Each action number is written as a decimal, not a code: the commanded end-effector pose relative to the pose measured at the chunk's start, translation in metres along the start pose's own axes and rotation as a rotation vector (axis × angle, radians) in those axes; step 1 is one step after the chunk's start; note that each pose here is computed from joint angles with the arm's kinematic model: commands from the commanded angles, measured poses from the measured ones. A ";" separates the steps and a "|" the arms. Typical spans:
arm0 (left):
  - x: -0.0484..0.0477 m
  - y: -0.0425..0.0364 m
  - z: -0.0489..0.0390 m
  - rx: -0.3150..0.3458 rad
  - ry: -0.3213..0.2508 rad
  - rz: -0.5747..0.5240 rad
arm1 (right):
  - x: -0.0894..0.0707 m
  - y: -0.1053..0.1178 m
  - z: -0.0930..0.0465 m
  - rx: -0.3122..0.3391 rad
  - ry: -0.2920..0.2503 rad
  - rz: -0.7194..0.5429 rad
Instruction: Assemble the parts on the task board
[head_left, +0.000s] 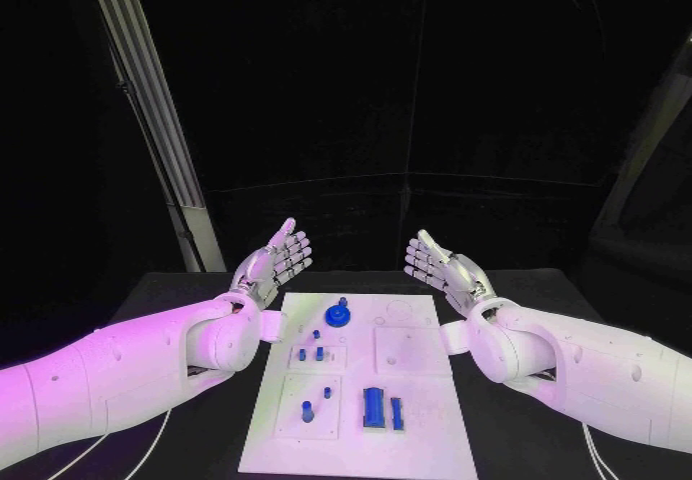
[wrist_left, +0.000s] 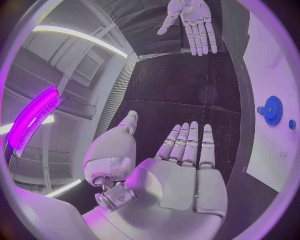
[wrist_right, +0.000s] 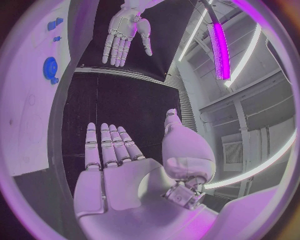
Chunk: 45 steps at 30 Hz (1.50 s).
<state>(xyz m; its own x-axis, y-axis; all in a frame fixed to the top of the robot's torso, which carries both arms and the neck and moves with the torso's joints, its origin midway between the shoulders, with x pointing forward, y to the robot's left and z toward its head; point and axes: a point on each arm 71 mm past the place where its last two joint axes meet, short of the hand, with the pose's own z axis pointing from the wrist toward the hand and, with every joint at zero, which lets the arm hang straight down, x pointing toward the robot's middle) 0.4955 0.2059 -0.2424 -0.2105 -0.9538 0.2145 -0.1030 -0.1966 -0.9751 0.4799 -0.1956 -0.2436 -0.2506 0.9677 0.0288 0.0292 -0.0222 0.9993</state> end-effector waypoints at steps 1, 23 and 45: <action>0.0047 -0.0038 -0.0097 0.041 -0.123 0.143 | -0.002 0.010 -0.007 -0.026 -0.182 -0.010; 0.0238 -0.0116 -0.0307 0.080 -0.205 0.200 | 0.008 0.019 -0.017 -0.026 -0.236 -0.016; 0.0238 -0.0116 -0.0307 0.080 -0.205 0.200 | 0.008 0.019 -0.017 -0.026 -0.236 -0.016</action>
<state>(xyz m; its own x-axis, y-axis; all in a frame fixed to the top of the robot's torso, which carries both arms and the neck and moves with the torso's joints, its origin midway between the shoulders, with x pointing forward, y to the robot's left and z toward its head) 0.4615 0.1929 -0.2270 -0.0151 -0.9997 0.0198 -0.0223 -0.0195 -0.9996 0.4615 -0.1927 -0.2268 -0.0202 0.9997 0.0132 0.0195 -0.0128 0.9997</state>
